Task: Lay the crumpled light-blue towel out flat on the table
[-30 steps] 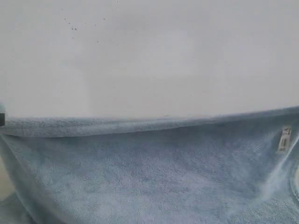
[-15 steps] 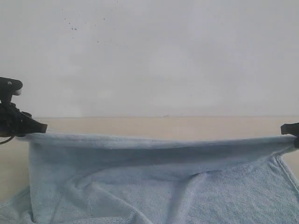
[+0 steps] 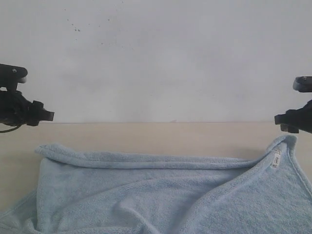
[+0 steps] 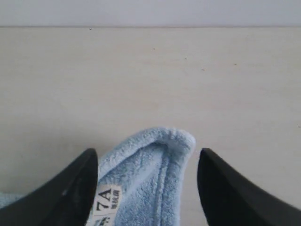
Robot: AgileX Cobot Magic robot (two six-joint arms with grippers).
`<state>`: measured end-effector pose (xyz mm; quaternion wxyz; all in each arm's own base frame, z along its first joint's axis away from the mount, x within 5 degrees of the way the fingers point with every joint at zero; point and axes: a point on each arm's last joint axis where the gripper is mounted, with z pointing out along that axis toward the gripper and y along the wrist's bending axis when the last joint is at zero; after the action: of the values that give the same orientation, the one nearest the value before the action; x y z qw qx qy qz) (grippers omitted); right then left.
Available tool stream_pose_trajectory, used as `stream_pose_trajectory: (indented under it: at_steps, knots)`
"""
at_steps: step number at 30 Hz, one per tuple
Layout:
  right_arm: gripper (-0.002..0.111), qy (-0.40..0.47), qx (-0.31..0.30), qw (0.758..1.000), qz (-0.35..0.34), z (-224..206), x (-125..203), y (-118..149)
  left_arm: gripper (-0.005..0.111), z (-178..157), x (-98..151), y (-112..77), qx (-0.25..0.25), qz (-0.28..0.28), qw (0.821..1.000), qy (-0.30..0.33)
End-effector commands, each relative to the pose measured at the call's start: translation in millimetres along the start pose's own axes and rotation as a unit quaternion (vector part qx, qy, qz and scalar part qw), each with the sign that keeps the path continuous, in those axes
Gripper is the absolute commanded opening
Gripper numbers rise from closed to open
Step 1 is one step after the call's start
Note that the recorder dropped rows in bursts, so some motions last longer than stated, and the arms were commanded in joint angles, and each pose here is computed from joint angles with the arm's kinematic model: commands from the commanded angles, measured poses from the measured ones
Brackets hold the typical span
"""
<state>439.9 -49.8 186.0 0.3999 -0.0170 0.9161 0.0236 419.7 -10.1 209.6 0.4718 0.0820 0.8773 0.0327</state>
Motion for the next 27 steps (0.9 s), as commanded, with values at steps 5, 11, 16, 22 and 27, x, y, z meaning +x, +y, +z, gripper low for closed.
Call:
stream_pose_trajectory:
  at_steps: [5, 11, 16, 22, 27]
  knots:
    - [0.054, 0.037, -0.087, 0.993, 0.073, -51, -27, 23, 0.004, -46, -2, -21.6, 0.153, 0.014, 0.981, 0.122]
    - [0.001, 0.256, -0.174, 0.946, 0.094, -63, 28, 46, 0.004, -69, 36, -24.7, 0.158, -0.024, 0.94, 0.301]
    - [0.001, 0.285, -0.143, 0.945, 0.073, -89, 82, 50, 0.004, -81, 65, -19.8, 0.098, -0.037, 0.944, 0.312]
    - [0.0, 0.196, -0.1, 0.969, 0.112, -123, 108, 54, 0.004, -76, 94, -25.4, 0.099, -0.019, 0.956, 0.274]
    - [0.0, 0.185, -0.135, 0.969, 0.092, -141, 103, 63, 0.004, -73, 99, -24.4, 0.085, -0.018, 0.964, 0.252]
